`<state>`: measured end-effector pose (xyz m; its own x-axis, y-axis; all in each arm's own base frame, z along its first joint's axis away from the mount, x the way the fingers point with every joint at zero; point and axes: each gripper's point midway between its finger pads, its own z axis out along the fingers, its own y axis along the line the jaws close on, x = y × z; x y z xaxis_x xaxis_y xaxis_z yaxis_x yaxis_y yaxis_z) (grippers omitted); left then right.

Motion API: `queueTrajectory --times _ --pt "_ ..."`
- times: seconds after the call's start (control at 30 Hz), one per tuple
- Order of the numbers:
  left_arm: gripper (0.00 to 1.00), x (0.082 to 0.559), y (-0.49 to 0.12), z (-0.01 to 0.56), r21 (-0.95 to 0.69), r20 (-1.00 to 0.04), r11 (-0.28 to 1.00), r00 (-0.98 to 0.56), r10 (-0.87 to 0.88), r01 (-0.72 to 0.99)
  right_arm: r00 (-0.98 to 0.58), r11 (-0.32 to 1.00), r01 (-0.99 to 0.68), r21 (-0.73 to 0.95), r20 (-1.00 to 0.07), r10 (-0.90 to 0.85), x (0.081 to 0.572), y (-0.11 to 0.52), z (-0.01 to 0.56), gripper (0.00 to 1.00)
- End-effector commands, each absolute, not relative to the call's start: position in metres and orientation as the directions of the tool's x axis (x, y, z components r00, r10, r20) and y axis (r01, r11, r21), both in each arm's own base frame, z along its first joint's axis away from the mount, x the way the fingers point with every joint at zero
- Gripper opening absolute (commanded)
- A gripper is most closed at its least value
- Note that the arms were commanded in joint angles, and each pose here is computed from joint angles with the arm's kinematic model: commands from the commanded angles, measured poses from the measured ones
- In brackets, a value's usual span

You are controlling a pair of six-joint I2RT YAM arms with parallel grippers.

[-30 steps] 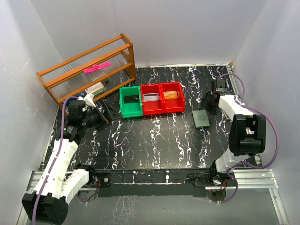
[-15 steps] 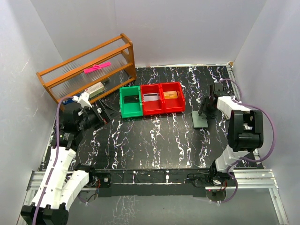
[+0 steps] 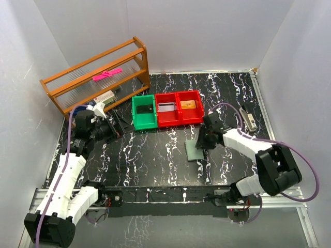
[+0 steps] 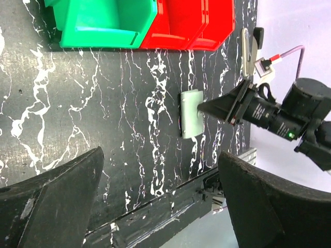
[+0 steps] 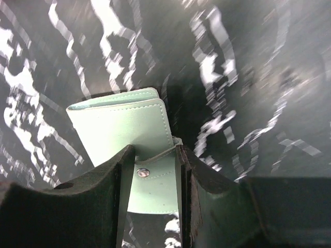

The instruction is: Take the credit cards out of the card holder

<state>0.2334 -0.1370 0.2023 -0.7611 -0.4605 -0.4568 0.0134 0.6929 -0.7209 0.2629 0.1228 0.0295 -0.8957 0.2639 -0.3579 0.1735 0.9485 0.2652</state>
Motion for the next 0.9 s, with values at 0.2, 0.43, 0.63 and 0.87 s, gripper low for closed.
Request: queueTrajectory --times 0.2,0.43,0.63,0.87 --pt "0.78 0.202 -0.174 0.155 -0.831 -0.242 0.555 -0.873 -0.424 -0.040 -0.913 0.878 0.063 0.475 -0.328 0.243 0.225 0.229 0.042 0.35" --pt "0.76 0.188 -0.199 0.133 -0.798 -0.218 0.600 -0.906 -0.362 -0.048 -0.930 0.864 -0.056 0.500 -0.341 0.136 0.223 0.291 0.055 0.40" --pt "0.75 0.182 -0.206 0.123 -0.770 -0.224 0.636 -0.911 -0.347 -0.053 -0.907 0.900 -0.152 0.410 -0.420 0.038 0.227 0.280 0.071 0.48" --pt "0.70 0.174 -0.221 0.100 -0.757 -0.160 0.648 -0.935 -0.318 -0.091 -0.907 0.876 -0.287 0.388 -0.405 -0.118 0.202 0.273 0.064 0.49"
